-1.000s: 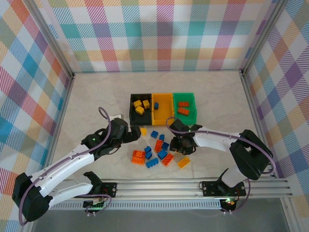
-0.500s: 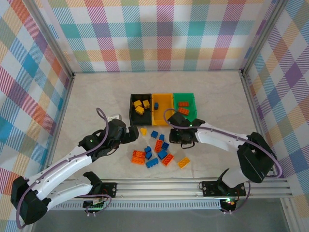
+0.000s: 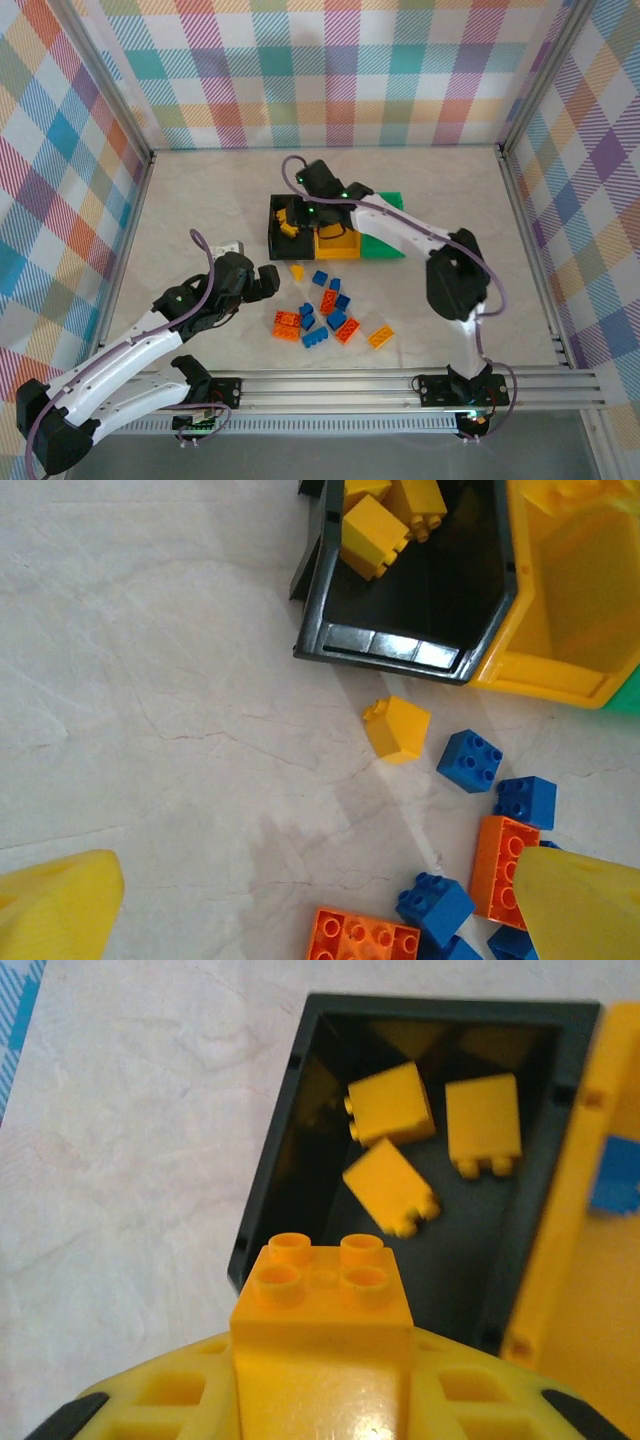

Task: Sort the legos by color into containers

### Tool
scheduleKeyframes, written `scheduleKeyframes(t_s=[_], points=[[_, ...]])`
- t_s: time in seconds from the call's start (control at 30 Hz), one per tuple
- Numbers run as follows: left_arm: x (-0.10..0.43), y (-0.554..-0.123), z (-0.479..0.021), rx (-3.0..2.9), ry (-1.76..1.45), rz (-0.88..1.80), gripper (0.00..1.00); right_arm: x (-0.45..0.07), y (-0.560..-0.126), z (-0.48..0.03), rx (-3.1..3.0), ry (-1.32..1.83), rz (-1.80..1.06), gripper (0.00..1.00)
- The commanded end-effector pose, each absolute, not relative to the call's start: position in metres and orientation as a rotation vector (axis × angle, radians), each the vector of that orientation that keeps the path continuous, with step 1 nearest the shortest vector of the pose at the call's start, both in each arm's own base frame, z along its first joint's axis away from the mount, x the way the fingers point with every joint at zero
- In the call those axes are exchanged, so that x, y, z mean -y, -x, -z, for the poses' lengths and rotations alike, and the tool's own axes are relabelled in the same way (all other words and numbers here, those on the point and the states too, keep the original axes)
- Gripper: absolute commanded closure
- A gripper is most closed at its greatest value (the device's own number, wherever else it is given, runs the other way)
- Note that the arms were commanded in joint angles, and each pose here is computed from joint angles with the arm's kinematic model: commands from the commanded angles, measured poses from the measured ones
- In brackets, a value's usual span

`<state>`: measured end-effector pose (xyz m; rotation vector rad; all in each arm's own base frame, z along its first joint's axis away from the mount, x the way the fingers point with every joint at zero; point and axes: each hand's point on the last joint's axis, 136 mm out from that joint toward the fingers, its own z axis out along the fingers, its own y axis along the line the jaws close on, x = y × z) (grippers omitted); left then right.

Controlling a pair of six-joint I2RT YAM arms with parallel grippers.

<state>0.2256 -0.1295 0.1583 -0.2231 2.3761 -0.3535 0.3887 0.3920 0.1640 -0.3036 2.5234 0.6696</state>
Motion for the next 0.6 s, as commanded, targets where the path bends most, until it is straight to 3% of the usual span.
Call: scheduleKeyframes(t_s=[0.0, 0.1, 0.23, 0.27, 0.57], points=[[0.127, -0.214, -0.141, -2.443, 0.201, 0.326, 0.0, -0.4, -0.399, -0.158, -2.562, 0.353, -0.642, 0.65], [0.133, -0.209, -0.132, -2.489, 0.164, 0.35, 0.0, -0.402, -0.412, -0.148, -2.591, 0.31, -0.615, 0.59], [0.152, -0.2, -0.121, -2.567, 0.076, 0.434, 0.05, -0.41, -0.421, -0.156, -2.558, 0.299, -0.667, 0.31], [0.156, -0.197, -0.118, -2.586, 0.057, 0.45, 0.05, -0.412, -0.421, -0.161, -2.544, 0.301, -0.681, 0.27], [0.194, -0.16, -0.089, -2.694, -0.183, 0.428, 0.01, -0.389, -0.397, -0.191, -2.471, 0.276, -0.735, 0.17]])
